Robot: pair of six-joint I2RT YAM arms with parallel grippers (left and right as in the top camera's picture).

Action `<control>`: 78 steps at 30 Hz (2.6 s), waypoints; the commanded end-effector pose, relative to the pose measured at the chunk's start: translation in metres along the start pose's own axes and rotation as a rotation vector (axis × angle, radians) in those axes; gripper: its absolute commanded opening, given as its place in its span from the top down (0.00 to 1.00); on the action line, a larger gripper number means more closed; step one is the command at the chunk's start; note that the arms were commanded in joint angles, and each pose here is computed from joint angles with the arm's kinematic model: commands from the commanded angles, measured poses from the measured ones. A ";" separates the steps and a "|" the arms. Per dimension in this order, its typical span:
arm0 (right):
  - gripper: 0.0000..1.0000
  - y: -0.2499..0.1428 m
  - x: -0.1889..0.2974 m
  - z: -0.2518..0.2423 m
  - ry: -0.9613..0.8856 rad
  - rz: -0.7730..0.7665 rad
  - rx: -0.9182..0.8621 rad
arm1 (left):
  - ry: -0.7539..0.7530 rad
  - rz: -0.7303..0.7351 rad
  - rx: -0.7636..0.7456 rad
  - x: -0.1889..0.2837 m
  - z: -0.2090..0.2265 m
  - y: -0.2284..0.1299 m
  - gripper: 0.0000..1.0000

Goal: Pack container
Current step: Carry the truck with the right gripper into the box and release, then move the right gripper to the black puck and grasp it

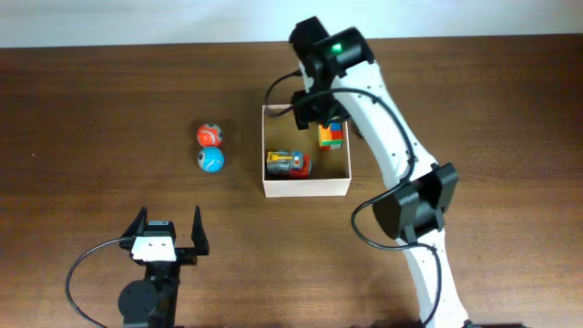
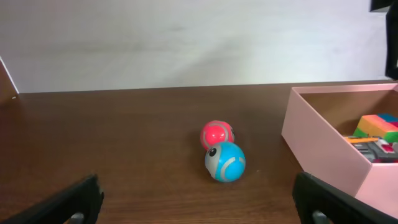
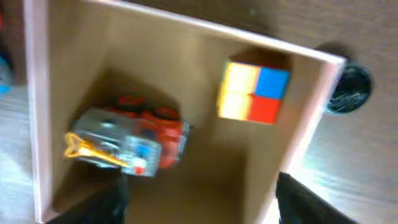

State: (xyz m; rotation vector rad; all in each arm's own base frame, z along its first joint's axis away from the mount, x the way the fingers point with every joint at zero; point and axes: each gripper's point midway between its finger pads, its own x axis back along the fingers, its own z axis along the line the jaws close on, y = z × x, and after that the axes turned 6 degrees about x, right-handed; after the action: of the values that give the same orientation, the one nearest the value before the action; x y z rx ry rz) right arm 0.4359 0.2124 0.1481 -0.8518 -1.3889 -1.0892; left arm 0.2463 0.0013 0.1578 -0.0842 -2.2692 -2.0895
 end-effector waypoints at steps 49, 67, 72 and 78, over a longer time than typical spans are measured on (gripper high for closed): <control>0.01 -0.011 -0.090 -0.145 -0.080 0.105 -0.811 | 0.010 -0.001 -0.014 0.000 0.002 -0.001 0.01; 0.01 -0.006 -0.110 -0.155 -0.060 0.085 -0.864 | 0.010 -0.001 -0.014 0.000 0.002 -0.001 0.01; 0.01 -0.014 -0.119 -0.156 -0.019 0.126 -0.889 | 0.010 -0.001 -0.014 0.000 0.002 -0.001 0.01; 0.01 -0.020 -0.128 -0.154 -0.022 0.147 -0.888 | 0.010 -0.001 -0.014 0.000 0.002 -0.001 0.01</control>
State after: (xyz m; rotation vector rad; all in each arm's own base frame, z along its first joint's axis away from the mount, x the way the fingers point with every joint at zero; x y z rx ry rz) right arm 0.4874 0.0697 0.0274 -1.5382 -0.8372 -1.6221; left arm 0.2463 0.0013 0.1578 -0.0842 -2.2692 -2.0895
